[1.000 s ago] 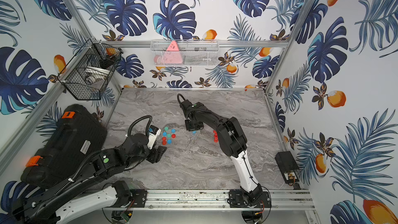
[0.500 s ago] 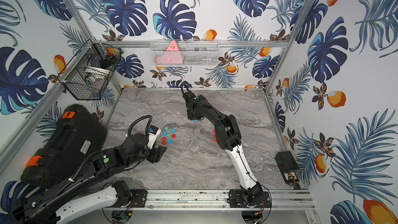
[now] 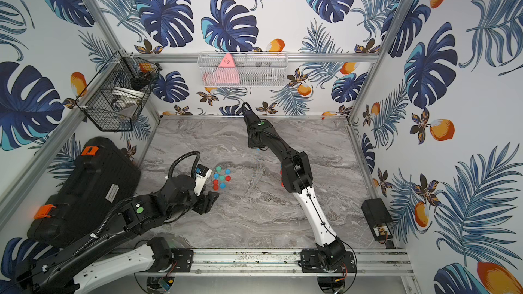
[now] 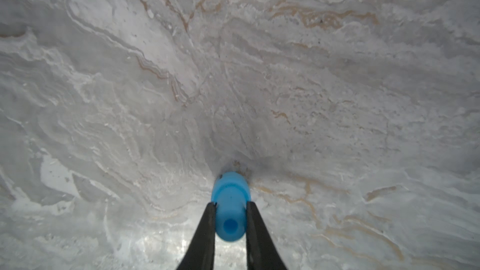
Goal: Close the stamp cap
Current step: Move the stamp at the center of the board.
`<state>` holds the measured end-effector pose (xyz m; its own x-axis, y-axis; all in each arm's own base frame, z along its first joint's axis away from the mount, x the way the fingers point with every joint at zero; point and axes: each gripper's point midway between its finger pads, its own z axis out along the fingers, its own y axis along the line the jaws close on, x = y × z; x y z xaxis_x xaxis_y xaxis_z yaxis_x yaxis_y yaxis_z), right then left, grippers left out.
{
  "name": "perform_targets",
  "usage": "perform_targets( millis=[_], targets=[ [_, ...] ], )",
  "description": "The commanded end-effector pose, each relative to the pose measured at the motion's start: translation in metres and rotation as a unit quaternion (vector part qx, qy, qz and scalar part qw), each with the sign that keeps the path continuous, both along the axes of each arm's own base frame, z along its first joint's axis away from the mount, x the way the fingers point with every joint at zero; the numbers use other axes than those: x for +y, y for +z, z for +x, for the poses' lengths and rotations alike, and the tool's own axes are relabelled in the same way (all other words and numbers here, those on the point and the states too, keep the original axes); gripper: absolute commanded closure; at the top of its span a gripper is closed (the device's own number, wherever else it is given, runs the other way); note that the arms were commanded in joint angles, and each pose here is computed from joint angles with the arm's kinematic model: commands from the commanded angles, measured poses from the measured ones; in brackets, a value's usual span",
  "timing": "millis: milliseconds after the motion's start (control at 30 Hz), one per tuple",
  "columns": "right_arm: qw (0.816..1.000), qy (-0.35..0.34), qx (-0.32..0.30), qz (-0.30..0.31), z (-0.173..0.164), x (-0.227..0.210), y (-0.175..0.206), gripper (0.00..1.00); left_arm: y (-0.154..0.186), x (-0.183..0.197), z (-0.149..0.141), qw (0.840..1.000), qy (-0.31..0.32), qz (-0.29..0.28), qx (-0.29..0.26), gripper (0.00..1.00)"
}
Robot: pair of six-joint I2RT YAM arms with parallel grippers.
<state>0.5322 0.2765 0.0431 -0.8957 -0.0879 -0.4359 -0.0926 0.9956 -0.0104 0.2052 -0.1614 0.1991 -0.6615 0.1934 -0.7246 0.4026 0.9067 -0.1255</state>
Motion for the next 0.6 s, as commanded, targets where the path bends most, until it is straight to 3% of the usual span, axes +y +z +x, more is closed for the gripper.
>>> perform_targets(
  millis=[0, 567],
  targets=[
    [0.999, -0.003, 0.047, -0.016, -0.015, -0.009, -0.024, 0.92, 0.0, -0.001, 0.001, 1.0, 0.002, -0.005, 0.001, 0.32],
    [1.0, -0.011, 0.025, 0.007, 0.003, -0.005, -0.02, 0.88, -0.001, -0.001, 0.003, 1.0, 0.004, -0.009, 0.005, 0.32]
  ],
)
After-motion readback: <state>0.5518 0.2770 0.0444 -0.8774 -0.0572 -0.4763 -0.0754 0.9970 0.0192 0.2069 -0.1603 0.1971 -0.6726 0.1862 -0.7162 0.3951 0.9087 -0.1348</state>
